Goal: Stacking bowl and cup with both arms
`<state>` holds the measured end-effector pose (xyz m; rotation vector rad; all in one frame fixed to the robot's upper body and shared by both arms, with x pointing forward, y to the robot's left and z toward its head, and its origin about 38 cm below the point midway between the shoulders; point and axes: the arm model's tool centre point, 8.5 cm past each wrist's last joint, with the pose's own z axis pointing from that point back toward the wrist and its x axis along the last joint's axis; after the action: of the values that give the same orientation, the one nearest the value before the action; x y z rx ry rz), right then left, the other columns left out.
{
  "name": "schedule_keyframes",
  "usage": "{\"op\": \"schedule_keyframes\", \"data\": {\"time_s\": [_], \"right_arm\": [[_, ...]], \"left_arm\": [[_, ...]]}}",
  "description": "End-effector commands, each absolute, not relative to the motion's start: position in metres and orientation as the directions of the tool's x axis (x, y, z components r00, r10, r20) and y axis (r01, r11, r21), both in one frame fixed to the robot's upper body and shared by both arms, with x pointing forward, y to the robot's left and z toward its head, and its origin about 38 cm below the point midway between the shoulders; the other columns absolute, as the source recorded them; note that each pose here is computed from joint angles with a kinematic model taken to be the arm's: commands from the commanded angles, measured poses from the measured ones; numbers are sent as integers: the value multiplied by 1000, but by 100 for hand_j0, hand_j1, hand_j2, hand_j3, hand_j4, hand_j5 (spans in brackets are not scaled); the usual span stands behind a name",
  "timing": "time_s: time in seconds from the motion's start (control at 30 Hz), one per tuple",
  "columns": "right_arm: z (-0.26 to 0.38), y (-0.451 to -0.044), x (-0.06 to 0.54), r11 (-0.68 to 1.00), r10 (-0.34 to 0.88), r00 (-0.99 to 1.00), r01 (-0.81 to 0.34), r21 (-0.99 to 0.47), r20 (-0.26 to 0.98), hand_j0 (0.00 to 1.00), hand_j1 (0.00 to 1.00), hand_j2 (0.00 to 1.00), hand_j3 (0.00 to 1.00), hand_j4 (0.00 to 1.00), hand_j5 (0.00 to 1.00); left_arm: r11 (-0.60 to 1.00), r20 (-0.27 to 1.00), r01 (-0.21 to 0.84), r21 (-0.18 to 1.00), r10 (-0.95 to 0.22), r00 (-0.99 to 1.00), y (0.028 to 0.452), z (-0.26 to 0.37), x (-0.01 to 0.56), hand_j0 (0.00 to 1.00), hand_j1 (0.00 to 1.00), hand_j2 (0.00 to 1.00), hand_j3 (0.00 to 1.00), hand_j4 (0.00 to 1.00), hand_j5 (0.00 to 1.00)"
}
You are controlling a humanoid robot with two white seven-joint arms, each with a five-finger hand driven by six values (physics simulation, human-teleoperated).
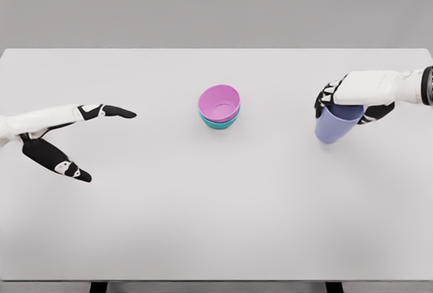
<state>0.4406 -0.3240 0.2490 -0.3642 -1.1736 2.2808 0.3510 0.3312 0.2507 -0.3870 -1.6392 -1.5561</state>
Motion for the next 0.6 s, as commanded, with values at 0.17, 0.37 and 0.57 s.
{"op": "schedule_keyframes", "data": {"time_s": [0.17,0.37,0.57], "right_arm": [[264,-297,451,-452,539,-842,-291,-843,2,44,44,44,44,44,44],[286,-271,460,-412,504,-864,-221,-884,-18,44,44,44,44,44,44],[310,-238,465,-368,447,-893,-143,-919,-40,44,44,44,44,44,44]], "left_arm": [[194,728,708,679,-308,-613,332,253,351,100,100,100,100,100,100],[195,728,708,679,-305,-614,331,253,352,100,100,100,100,100,100],[195,728,708,679,-305,-614,331,253,352,100,100,100,100,100,100]]}}
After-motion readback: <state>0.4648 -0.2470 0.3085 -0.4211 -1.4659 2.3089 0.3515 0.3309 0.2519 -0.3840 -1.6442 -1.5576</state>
